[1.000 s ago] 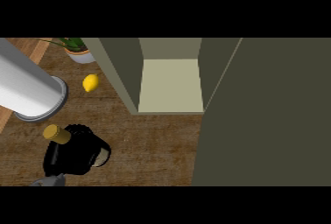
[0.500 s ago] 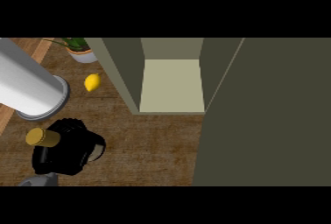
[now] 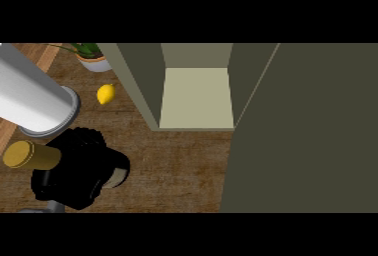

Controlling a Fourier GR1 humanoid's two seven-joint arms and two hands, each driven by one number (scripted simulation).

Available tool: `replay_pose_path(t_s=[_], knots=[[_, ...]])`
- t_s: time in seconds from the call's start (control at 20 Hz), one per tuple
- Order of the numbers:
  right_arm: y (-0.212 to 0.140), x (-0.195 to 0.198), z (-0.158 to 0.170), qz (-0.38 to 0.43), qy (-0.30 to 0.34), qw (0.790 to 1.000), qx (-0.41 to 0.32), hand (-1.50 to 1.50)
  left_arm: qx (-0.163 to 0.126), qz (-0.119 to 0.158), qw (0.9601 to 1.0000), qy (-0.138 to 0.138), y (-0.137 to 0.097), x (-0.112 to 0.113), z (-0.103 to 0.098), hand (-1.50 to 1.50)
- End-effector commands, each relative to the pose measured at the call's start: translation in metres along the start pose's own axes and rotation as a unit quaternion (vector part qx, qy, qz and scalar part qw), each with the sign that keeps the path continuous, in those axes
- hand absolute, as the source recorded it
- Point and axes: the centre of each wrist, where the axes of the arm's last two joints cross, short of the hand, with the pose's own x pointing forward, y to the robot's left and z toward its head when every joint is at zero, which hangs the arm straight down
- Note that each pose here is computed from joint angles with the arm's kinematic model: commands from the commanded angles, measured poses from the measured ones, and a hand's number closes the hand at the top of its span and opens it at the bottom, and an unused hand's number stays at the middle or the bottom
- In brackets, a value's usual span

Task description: Pick up the wine, place it into the cabinet and close the cabinet

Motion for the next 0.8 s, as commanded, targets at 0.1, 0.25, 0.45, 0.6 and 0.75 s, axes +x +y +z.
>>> replay_pose_path(t_s=[0.1, 0.25, 0.45, 0.6, 0.75], knots=[[0.003, 0.001, 0.007, -0.020, -0.017, 1.000, 0.012, -1.50, -0.027, 0.000, 0.9995, 0.014, -0.043, 0.041, -0.015, 1.50], [-0.004, 0.017, 0.022, -0.016, -0.019, 0.999, 0.024, -1.50, -0.032, 0.001, 0.9993, 0.021, -0.056, 0.044, -0.026, 1.50], [0.002, 0.016, 0.030, -0.028, -0.020, 0.999, 0.016, -1.50, -0.053, 0.031, 0.9980, 0.015, -0.100, 0.047, -0.037, 1.50], [-0.002, 0.015, 0.020, -0.024, -0.019, 0.999, 0.019, -1.50, -0.048, 0.046, 0.9977, 0.011, -0.127, 0.069, -0.047, 1.50], [0.002, 0.011, 0.018, -0.031, -0.024, 0.999, 0.006, -1.50, -0.058, 0.043, 0.9973, 0.010, -0.155, 0.058, -0.062, 1.50]])
